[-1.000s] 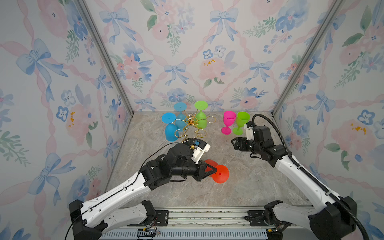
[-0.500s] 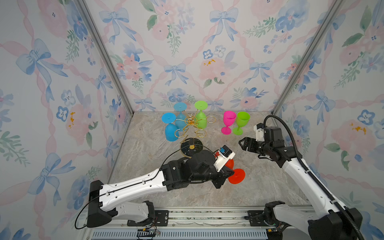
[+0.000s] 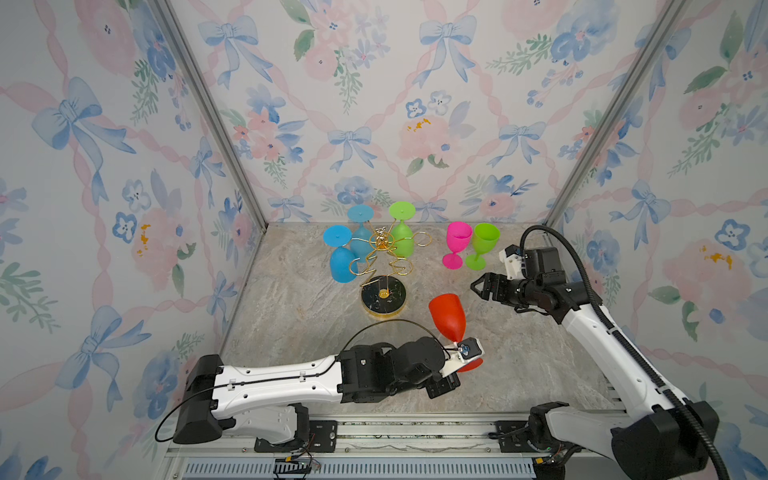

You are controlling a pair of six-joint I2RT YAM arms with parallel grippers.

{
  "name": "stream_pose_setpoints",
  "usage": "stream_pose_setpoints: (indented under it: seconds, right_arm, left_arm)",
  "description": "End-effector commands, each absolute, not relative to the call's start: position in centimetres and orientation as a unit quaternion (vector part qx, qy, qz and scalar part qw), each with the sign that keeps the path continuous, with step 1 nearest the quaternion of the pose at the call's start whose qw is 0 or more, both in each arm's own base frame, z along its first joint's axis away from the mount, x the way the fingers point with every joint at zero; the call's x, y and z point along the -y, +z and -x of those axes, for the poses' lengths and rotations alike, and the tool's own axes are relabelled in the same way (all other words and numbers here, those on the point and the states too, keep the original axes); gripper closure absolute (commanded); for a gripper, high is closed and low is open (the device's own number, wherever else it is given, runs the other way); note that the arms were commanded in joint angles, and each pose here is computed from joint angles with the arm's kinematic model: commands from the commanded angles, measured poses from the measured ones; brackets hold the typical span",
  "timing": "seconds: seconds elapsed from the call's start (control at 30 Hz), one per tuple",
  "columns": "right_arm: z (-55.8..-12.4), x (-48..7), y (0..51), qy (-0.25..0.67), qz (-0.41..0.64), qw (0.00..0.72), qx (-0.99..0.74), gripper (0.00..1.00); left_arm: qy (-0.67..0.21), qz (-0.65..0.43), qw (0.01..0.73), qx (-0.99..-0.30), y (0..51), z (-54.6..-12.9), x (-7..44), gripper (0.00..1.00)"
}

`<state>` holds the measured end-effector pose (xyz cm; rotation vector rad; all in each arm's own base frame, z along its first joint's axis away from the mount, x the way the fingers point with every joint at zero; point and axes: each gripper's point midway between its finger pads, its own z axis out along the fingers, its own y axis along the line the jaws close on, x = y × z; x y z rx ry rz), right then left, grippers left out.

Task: Take the wine glass off the wine glass rack
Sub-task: 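Swing the red glass upright with the left gripper while the right approaches, then close the right gripper on the red glass's bowl rim while the left holds the foot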

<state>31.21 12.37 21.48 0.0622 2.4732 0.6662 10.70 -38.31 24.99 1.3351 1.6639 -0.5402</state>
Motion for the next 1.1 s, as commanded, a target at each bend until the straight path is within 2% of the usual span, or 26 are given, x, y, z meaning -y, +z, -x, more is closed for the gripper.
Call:
stream_pose_setpoints:
  seconds: [0.0, 0.17, 0.3, 0.57, 0.77, 1.07]
  right_arm:
    - [-30.8, -12.9, 22.1, 0.263, -0.019, 0.269, -0.926, 0.15]
    - [-30.7, -13.8, 22.8, 0.272, -0.009, 0.262, -0.926, 0.15]
    - [-30.5, -14.7, 23.4, 0.272, 0.007, 0.253, -0.928, 0.15]
    - [-30.2, -16.0, 24.4, 0.27, 0.027, 0.243, -0.931, 0.16]
    - [-29.9, -17.0, 24.2, 0.269, 0.044, 0.223, -0.936, 0.16]
    - [-29.8, -19.2, 24.6, 0.284, 0.072, 0.201, -0.935, 0.17]
  left_arm:
    - [-0.152, -0.567, 0.488, -0.646, 24.4, -11.9, 38.0, 1.0]
    - [-0.037, -0.588, 0.515, -0.623, 22.3, -13.0, 36.9, 1.0]
    - [0.025, -0.621, 0.5, -0.603, 19.6, -13.4, 36.4, 1.0]
    - [0.106, -0.643, 0.507, -0.564, 17.2, -14.3, 35.6, 1.0]
    - [0.194, -0.675, 0.487, -0.518, 15.9, -15.2, 34.6, 1.0]
    - [0.267, -0.697, 0.467, -0.473, 14.5, -15.7, 33.1, 1.0]
